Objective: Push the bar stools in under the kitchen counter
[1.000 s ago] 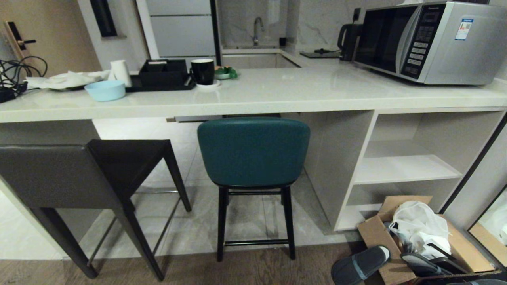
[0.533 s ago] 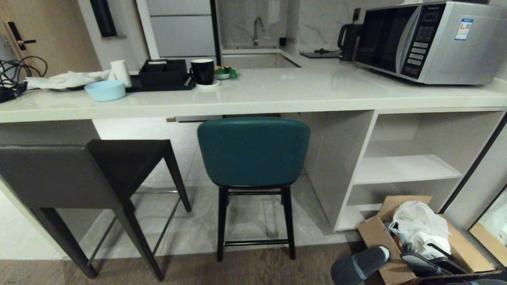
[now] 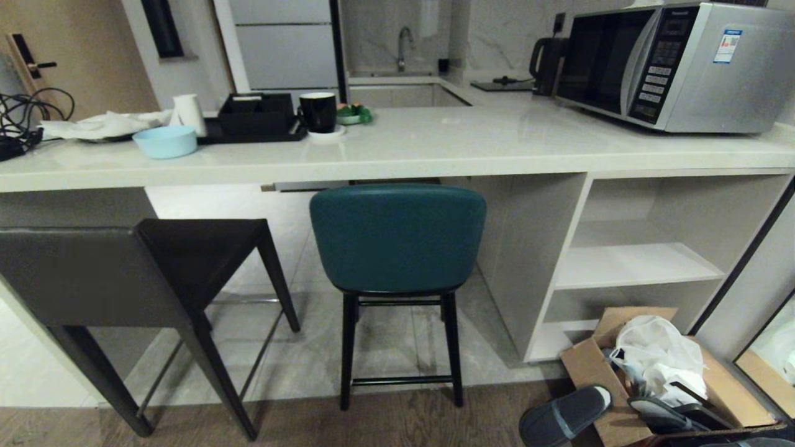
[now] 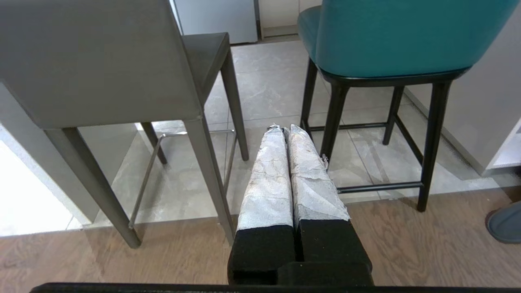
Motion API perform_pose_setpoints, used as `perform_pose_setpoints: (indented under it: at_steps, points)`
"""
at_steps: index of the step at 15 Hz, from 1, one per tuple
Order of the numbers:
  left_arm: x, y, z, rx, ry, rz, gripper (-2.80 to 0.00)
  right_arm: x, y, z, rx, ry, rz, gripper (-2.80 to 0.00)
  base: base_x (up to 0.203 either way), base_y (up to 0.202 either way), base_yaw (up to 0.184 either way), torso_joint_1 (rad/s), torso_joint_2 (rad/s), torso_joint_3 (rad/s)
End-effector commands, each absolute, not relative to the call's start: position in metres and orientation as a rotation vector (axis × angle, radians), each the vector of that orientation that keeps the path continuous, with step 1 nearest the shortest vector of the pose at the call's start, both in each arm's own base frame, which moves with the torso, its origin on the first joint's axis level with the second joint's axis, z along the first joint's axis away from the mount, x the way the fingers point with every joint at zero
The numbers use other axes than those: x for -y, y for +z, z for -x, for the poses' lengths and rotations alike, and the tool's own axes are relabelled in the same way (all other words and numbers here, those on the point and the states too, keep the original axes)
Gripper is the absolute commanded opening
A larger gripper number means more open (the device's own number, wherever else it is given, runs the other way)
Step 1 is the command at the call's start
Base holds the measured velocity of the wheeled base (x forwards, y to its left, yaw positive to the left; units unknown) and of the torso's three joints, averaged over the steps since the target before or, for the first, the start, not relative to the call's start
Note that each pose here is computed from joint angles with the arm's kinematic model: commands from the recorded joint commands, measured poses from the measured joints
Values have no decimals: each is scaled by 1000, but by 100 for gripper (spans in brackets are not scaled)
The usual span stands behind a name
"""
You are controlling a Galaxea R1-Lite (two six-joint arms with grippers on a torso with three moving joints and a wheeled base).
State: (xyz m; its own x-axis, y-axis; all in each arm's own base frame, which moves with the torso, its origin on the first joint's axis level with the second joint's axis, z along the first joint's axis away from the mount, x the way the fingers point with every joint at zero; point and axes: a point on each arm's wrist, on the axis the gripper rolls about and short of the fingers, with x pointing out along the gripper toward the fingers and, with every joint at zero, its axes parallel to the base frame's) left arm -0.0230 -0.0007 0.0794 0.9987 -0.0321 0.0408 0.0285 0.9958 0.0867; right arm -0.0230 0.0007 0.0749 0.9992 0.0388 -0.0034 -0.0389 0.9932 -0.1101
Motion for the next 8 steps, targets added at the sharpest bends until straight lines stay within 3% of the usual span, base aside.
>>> perform_pose_setpoints:
  at_steps: [1,8]
  points:
    - [1,75,22,26,-27,-79,-280,0,75,23,-3,22,59,-280,0,0,0,0,0,0]
    - [0,75,22,25,-8,-63,-280,0,75,23,0,6,31,-280,0,0,0,0,0,0]
